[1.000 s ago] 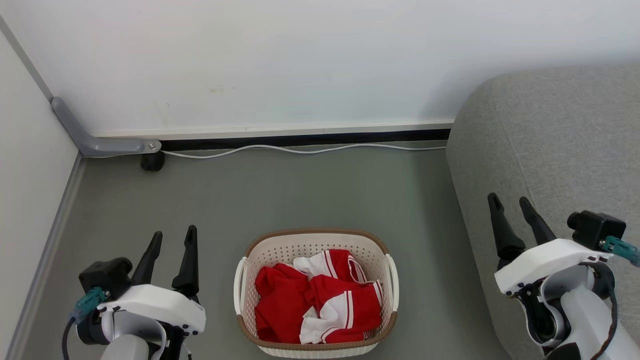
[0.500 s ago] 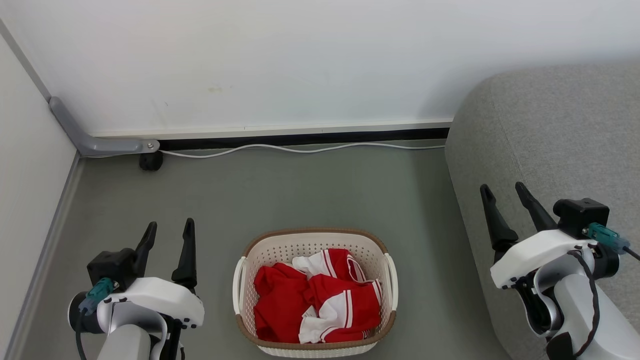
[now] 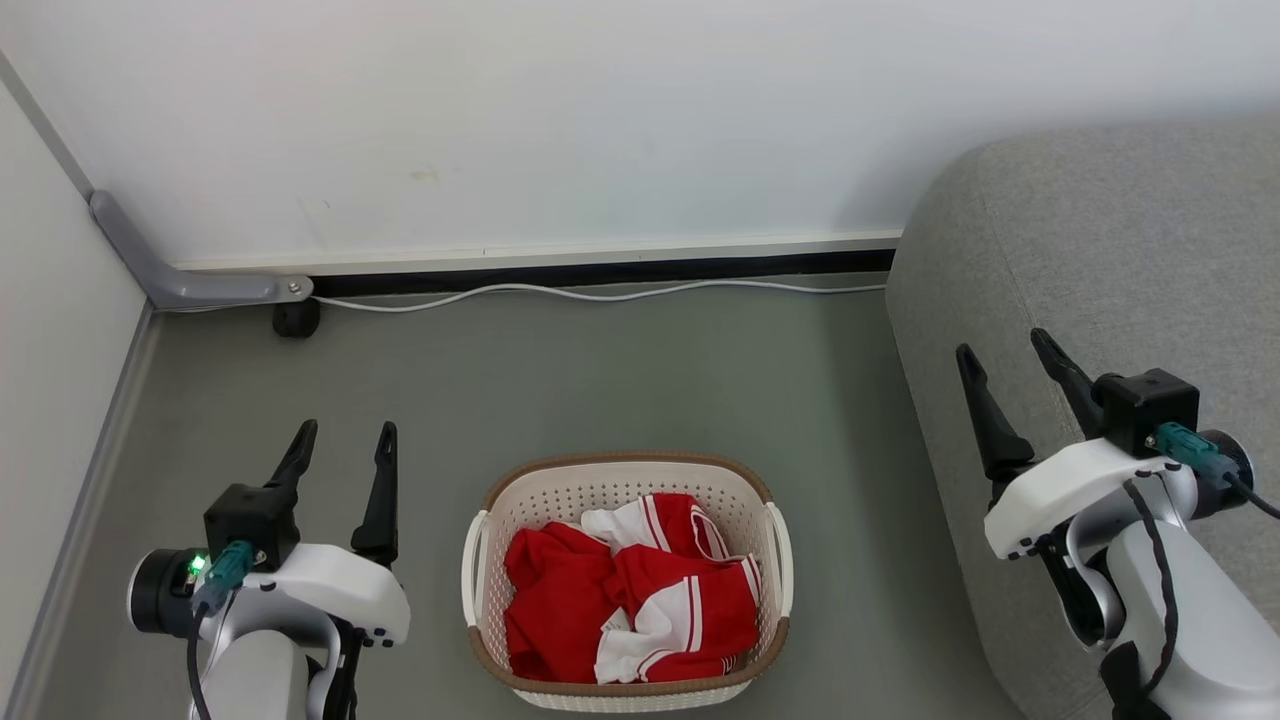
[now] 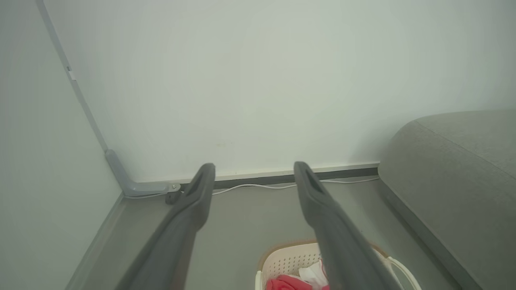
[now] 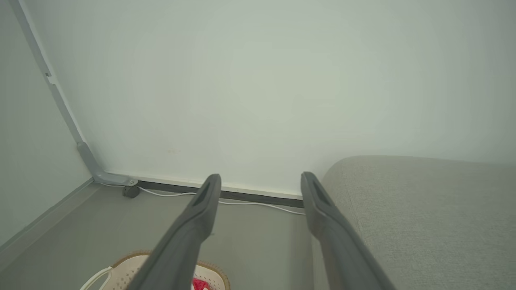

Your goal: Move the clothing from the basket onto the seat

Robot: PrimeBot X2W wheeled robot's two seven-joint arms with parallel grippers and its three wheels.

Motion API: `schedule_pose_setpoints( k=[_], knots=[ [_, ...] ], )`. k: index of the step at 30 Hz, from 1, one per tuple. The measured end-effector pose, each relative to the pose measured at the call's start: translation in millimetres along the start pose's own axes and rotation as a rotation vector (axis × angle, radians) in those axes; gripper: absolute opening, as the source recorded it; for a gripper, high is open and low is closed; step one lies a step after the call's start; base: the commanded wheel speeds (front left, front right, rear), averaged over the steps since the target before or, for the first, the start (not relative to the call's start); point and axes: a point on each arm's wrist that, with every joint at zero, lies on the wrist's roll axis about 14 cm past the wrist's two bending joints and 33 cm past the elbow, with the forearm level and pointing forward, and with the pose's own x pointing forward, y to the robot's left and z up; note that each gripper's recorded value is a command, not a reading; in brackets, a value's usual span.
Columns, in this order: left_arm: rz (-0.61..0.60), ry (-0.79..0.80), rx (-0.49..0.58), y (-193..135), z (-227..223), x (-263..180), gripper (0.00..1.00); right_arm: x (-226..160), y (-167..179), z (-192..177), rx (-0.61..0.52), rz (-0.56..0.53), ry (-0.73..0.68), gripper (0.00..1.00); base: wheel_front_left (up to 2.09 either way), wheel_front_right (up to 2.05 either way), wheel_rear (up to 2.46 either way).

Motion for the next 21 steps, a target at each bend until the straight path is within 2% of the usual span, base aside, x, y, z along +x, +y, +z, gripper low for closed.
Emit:
schedule_pose_setpoints(
  k=[6,21],
  knots=[
    [0.002,-0.002,0.022,2,1,3,1.00,2,-2,4,-0.029,0.000,-0.013,1.00,0.00,0.00,0.00],
    [0.018,0.031,0.012,6,-11,4,1.00,5,-13,6,-0.004,-0.042,-0.029,1.00,0.00,0.00,0.00]
  ],
)
